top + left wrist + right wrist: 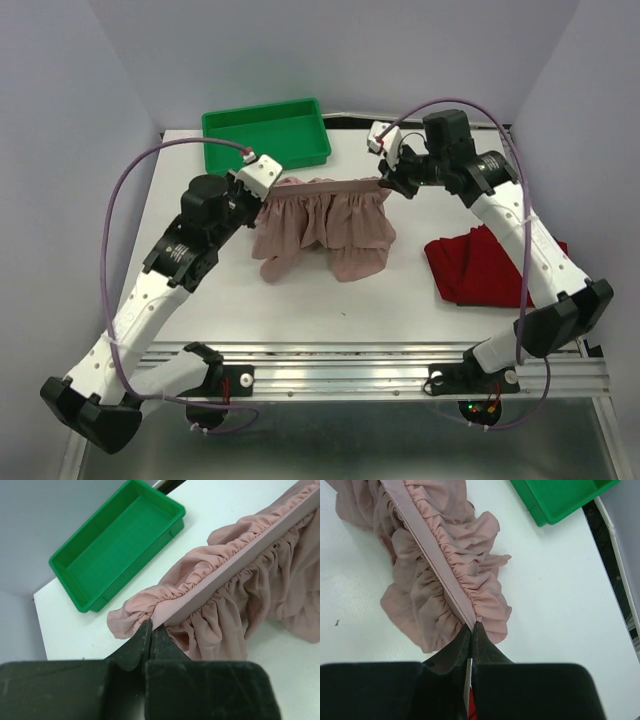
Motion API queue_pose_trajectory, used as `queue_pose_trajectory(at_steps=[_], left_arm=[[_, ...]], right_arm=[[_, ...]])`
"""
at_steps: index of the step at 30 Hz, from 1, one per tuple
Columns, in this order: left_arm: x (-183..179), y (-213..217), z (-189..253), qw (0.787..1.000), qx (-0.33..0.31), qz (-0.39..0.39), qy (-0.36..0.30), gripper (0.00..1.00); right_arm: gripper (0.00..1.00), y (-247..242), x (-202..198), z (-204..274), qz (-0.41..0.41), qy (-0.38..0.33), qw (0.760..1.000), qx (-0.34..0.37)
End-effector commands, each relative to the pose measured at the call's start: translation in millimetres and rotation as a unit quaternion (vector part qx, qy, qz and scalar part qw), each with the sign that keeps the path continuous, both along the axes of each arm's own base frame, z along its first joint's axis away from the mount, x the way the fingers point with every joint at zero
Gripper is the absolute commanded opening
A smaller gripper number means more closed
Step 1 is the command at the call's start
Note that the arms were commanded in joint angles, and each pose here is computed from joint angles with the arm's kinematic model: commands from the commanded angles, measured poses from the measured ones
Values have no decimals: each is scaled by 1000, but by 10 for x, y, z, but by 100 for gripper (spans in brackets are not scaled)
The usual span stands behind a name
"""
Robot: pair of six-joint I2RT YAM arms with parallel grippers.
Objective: Fold and stack the skirts
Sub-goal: Flatten the skirt out
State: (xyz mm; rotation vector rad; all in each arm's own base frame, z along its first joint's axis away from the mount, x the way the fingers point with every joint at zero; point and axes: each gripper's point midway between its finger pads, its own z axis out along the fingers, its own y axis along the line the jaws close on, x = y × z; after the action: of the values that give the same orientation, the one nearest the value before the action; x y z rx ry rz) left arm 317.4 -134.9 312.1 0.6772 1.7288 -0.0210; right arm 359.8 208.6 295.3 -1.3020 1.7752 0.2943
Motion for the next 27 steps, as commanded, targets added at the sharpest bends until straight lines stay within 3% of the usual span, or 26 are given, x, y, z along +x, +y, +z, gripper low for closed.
queue_pose_trajectory(at_steps=[1,10,15,19,22,23,27], left_arm=[[-296,161,364,999,15,-28,-44,0],[-1196,183,574,987,1,-144,-73,0],[-1925,50,562,955,10,-287,-79,0],[-2216,49,444,945,4,-325,-44,0],[-2202,84,218,949,11,-314,-8,0],[-2054,117,-16,958,21,-285,31,0],[-1316,224,-546,981,43,-142,124,0]], right_arm=[[1,-344,-380,262,-24,-1,1000,-14],[1,-580,-1372,531,43,1,999,-7],[1,-598,-1909,561,74,54,995,25],[1,-554,-2266,502,100,81,989,68],[1,-469,-2386,212,106,161,978,84],[1,-434,-2396,-33,100,214,968,81],[1,-319,-2017,-558,64,270,959,62]])
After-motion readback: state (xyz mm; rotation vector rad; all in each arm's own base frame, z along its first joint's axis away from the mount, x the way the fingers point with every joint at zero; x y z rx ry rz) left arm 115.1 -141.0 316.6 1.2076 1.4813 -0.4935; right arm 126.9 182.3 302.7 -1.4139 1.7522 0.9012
